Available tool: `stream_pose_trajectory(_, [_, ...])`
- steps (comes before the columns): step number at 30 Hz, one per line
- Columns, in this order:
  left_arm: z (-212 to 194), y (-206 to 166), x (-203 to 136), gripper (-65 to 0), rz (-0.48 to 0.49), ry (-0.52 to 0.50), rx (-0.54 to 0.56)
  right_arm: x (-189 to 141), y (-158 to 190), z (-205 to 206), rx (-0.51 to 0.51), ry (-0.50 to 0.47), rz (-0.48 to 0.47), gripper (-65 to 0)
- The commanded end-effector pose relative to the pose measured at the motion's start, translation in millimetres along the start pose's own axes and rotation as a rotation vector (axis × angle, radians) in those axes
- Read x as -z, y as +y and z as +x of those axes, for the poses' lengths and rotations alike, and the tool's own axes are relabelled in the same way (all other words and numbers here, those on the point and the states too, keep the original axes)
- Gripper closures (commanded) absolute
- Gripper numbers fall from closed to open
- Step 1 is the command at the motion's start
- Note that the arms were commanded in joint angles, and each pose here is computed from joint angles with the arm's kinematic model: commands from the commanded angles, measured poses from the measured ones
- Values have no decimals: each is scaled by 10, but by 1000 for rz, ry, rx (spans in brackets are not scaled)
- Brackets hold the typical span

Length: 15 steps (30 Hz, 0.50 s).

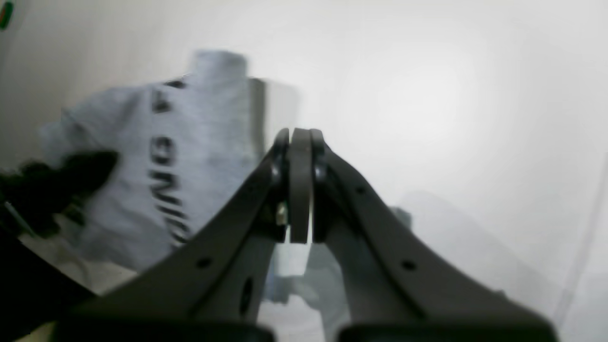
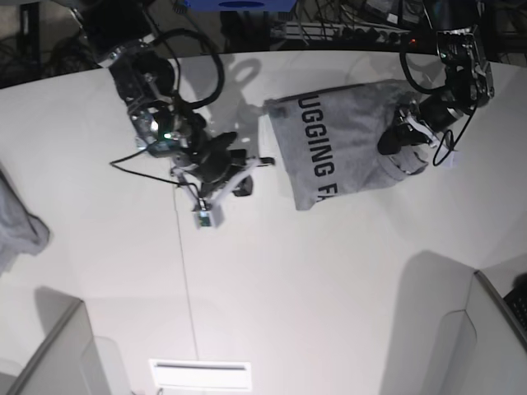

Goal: Fold the T-shirt properly
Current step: 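Open the right gripper and withdraw it from the bundle, then drag the bundle with the left gripper to straighten it on the table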

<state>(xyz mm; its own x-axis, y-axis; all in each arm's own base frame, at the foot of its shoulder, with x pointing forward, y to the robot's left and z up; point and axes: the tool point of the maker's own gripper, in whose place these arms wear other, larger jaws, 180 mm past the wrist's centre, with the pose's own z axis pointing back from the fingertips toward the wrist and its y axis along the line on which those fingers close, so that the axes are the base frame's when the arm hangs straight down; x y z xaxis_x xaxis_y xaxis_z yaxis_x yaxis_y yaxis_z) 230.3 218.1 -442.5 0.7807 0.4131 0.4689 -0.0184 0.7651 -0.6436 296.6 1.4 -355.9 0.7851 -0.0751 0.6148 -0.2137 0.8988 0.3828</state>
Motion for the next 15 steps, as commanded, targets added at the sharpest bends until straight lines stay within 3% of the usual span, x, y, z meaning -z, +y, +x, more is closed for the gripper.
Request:
stream_pose_trajectory(1, [-322,286,-91,0,145,173,19,-67,-54,137,-11,-51,1,0])
stream_pose_trajectory(8, [-301,344,-112,0,234,243,167,-310,-771,-30,86,-69,-110,0])
stream_pose_trajectory(15, [-341,-6,71,0,195,337,394,-587,-1282,-205,126,-85,-191,0])
